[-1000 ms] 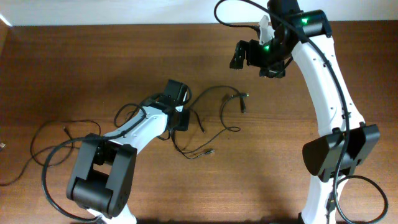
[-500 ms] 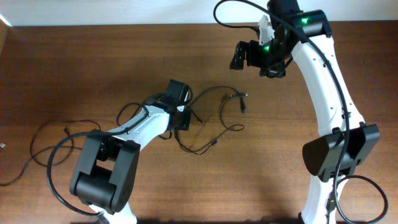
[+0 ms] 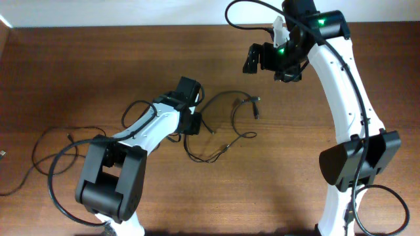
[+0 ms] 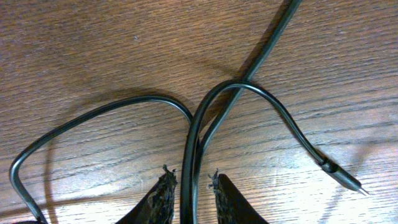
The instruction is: Untangle cables
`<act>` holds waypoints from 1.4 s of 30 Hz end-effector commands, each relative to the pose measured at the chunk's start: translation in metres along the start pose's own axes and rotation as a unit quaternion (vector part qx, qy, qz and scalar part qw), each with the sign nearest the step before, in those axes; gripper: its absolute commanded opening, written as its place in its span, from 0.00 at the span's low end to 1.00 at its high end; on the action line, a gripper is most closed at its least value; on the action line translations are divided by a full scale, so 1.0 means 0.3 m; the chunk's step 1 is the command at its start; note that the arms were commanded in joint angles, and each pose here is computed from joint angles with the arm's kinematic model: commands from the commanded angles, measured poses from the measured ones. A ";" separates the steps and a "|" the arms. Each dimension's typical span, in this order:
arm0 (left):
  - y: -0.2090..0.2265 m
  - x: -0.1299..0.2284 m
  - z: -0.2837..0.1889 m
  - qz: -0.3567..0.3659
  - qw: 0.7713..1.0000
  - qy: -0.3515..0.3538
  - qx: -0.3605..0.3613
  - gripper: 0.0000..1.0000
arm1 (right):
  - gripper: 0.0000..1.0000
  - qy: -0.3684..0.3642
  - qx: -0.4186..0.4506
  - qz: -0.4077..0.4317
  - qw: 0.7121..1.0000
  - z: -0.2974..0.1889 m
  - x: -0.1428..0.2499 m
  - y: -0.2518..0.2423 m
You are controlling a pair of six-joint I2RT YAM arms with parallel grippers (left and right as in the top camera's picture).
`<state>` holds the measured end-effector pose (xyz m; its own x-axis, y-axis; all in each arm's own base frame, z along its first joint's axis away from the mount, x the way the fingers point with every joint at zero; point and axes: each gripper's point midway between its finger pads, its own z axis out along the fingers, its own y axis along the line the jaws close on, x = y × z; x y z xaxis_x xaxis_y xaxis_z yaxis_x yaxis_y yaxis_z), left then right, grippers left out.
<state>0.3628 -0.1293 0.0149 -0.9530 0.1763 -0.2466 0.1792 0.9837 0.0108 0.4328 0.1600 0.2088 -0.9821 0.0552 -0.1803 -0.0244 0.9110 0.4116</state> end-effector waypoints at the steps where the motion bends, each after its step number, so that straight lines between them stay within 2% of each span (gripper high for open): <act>1: -0.013 -0.023 -0.016 0.000 1.000 -0.009 0.011 0.22 | 0.99 -0.008 0.002 -0.005 1.000 -0.021 -0.003 0.000; 7: -0.009 0.007 0.054 0.001 1.000 0.016 0.005 0.21 | 0.99 -0.003 0.004 -0.011 1.000 -0.021 0.005 -0.003; 14: -0.021 0.024 0.049 0.001 0.999 0.034 0.015 0.09 | 0.99 -0.002 0.004 -0.012 1.000 -0.021 0.007 -0.004; 19: -0.029 -0.042 -0.026 0.001 0.999 0.030 0.016 0.06 | 0.99 -0.003 0.006 -0.012 1.000 -0.021 0.006 -0.006; 24: -0.079 -0.072 -0.059 0.000 0.998 0.027 0.057 0.05 | 0.99 -0.002 0.006 -0.012 1.000 -0.020 0.006 -0.006; 29: -0.086 -0.069 -0.040 0.000 0.998 0.031 0.061 0.15 | 0.99 -0.001 0.006 -0.012 1.000 -0.017 0.006 -0.008; 31: -0.085 -0.062 -0.021 0.000 0.998 0.038 0.059 0.33 | 0.99 -0.001 0.006 -0.012 1.000 -0.016 0.007 -0.008; 32: -0.076 -0.060 -0.014 0.000 0.998 0.039 0.051 0.35 | 0.99 -0.001 0.006 -0.012 1.000 -0.016 0.006 -0.008; 36: -0.013 -0.091 -0.007 -0.016 1.000 0.017 -0.004 0.39 | 0.99 0.000 0.006 -0.012 1.000 -0.016 0.007 -0.007; 40: -0.009 -0.129 -0.006 -0.054 0.998 -0.007 -0.009 0.39 | 0.99 0.001 0.007 -0.011 1.000 -0.016 0.009 -0.009; 42: -0.007 -0.141 -0.007 -0.063 0.998 -0.015 -0.010 0.36 | 0.99 0.001 0.007 -0.011 1.000 -0.016 0.010 -0.008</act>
<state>0.3928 -0.1422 0.0244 -0.9628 0.1087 -0.2473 0.1157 0.9932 -0.0141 0.4295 0.1587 0.2076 -0.9842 0.0403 -0.1724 -0.0332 0.9144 0.4034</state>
